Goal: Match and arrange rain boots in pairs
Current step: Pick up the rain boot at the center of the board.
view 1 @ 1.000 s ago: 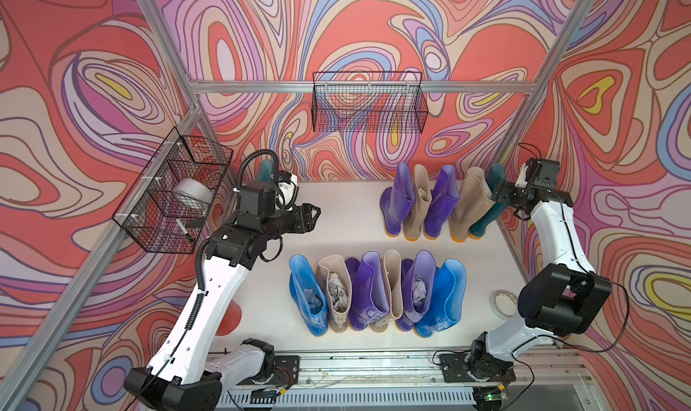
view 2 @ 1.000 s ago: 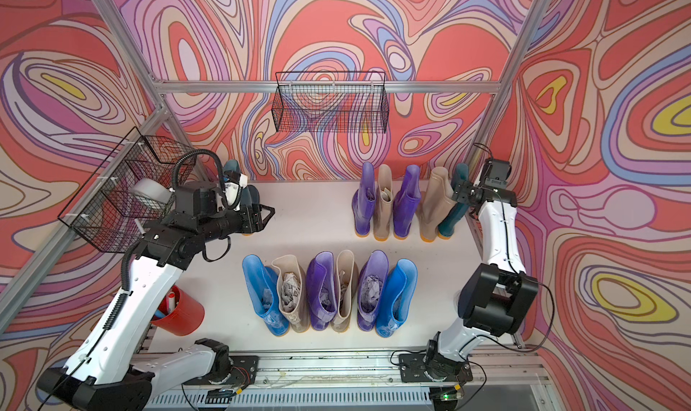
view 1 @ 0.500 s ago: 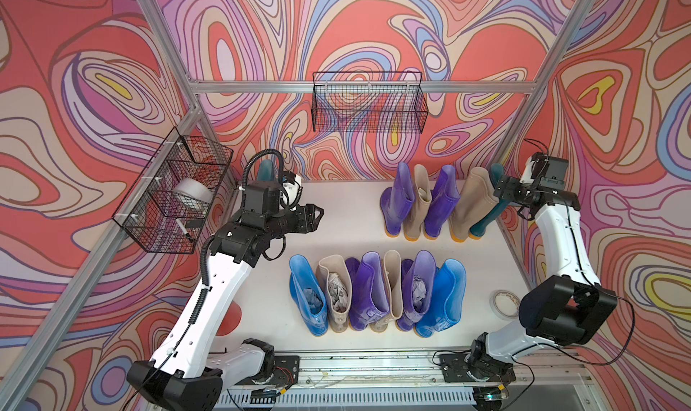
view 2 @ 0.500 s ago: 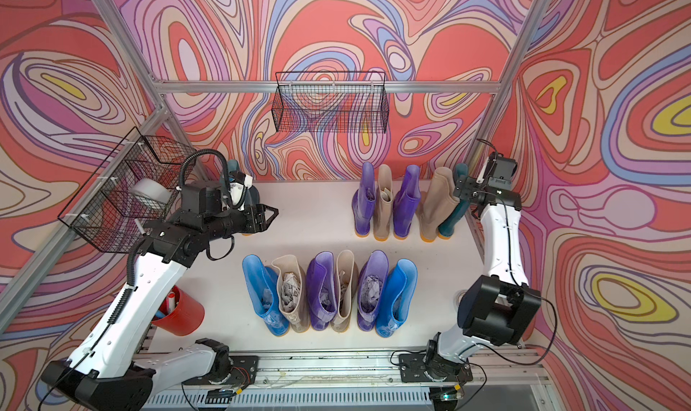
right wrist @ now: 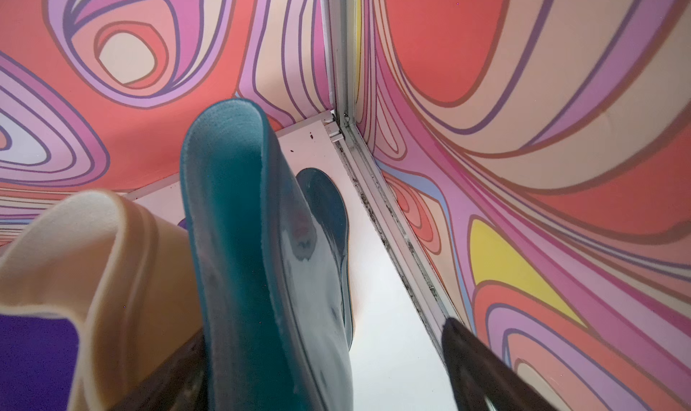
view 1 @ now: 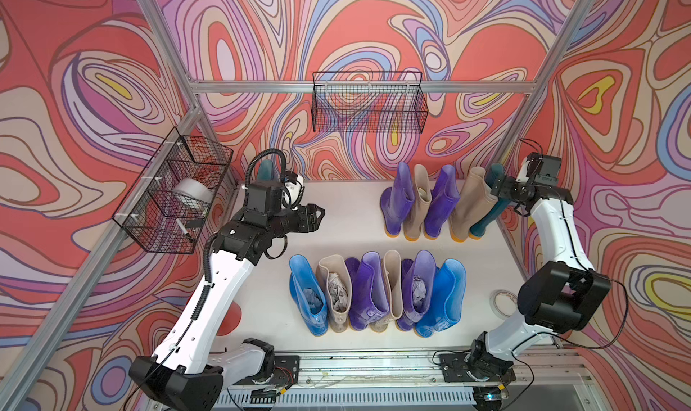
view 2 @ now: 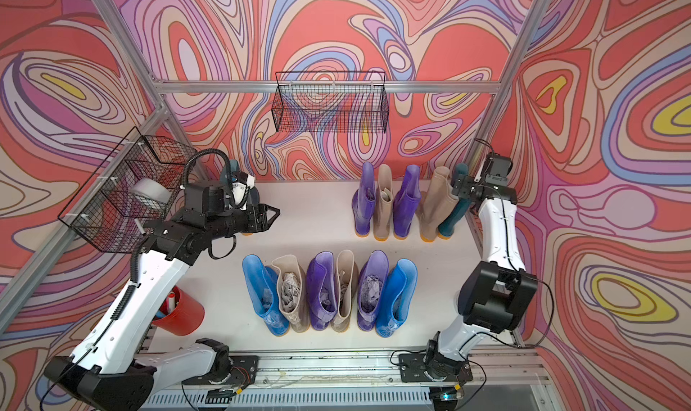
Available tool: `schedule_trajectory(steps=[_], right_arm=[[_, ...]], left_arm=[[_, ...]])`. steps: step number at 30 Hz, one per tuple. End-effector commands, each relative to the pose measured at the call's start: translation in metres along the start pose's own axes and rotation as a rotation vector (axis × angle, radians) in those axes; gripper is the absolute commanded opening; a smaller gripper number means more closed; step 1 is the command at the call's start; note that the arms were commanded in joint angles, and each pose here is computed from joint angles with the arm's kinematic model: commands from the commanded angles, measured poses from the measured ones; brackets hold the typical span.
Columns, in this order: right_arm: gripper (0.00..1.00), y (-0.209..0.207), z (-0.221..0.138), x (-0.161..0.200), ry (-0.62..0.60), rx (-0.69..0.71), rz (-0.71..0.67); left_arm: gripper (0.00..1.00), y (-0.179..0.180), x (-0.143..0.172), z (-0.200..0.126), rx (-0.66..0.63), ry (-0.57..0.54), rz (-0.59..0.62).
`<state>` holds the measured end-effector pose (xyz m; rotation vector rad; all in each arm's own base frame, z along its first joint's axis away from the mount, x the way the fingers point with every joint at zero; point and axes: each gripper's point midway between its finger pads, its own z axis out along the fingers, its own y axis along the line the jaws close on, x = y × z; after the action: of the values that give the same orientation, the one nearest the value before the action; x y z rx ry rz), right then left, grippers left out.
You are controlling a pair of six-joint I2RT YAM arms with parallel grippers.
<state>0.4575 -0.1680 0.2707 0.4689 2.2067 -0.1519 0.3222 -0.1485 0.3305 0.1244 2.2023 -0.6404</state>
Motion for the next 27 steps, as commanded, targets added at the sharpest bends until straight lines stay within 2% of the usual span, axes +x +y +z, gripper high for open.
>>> schedule_trajectory(steps=[1,7,16,20,23,26,27], right_arm=[[0.91,0.002,0.011,0.0,0.009,-0.016,0.013],[0.86,0.008,0.019,0.006,0.02,-0.05,0.028],[0.66,0.012,0.024,0.019,0.039,-0.078,0.055],[0.52,0.01,0.022,0.022,0.042,-0.072,0.074],[0.36,0.01,0.018,0.022,0.034,-0.069,0.09],[0.13,0.006,0.01,0.017,0.008,-0.041,0.11],[0.11,0.005,0.005,0.015,-0.007,-0.039,0.118]], left_arm=[[0.67,-0.005,-0.006,-0.002,0.011,-0.016,0.003],[0.66,-0.006,-0.005,-0.006,0.006,-0.016,0.011],[0.66,-0.007,-0.002,-0.013,0.0,0.004,0.024],[0.66,-0.007,0.0,-0.018,-0.004,0.002,0.028],[0.66,-0.007,0.001,-0.021,-0.005,0.002,0.031],[0.66,-0.007,0.003,-0.023,-0.008,0.002,0.032],[0.65,-0.007,0.003,-0.024,-0.009,0.004,0.031]])
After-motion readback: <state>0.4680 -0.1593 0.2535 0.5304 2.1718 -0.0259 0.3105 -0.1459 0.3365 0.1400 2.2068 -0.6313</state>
